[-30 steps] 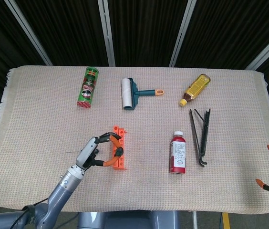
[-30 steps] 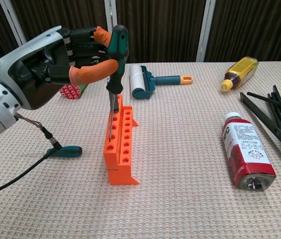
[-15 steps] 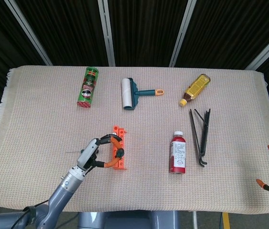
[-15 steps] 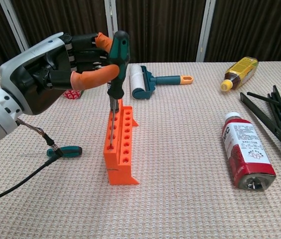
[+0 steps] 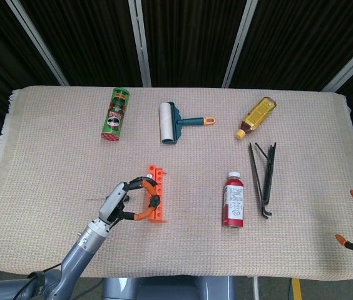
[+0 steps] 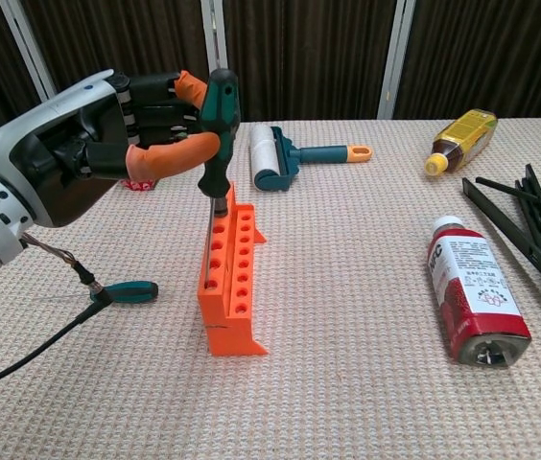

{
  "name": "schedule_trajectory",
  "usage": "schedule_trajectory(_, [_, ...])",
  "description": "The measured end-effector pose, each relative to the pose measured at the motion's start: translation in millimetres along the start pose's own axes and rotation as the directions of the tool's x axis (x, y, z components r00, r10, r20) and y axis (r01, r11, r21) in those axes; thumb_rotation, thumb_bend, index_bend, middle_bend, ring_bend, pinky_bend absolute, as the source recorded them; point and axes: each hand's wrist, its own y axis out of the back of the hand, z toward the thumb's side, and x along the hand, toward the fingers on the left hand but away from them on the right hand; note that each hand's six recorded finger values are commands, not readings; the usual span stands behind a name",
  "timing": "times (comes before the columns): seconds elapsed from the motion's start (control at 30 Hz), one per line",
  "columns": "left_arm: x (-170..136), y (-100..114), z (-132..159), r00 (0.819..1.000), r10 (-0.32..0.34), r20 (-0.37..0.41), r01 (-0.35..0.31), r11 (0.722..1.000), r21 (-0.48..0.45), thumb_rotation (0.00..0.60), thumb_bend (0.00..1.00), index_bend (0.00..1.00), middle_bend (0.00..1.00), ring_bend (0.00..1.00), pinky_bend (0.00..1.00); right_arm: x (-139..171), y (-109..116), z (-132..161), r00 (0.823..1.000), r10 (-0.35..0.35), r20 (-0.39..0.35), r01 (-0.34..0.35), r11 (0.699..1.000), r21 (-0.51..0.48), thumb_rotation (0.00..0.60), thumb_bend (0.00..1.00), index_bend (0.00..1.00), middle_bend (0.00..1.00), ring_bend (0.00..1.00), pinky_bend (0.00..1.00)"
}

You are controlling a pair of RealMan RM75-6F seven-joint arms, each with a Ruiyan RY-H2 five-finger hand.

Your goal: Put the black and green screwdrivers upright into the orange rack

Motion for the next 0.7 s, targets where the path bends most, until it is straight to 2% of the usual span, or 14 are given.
schedule_trajectory(0.7, [-3.5,-5.9,-9.8,1.0,-0.005,-0.014,0.005,1.0,0.019,0.6,0.55,0.74,0.5,0.26,0.27,0.3,-0.4,-2.8,1.0,0.001,0.007,-0.001,1.0,-0.001,0.6,0.0,0.01,0.08,0.0,0.0])
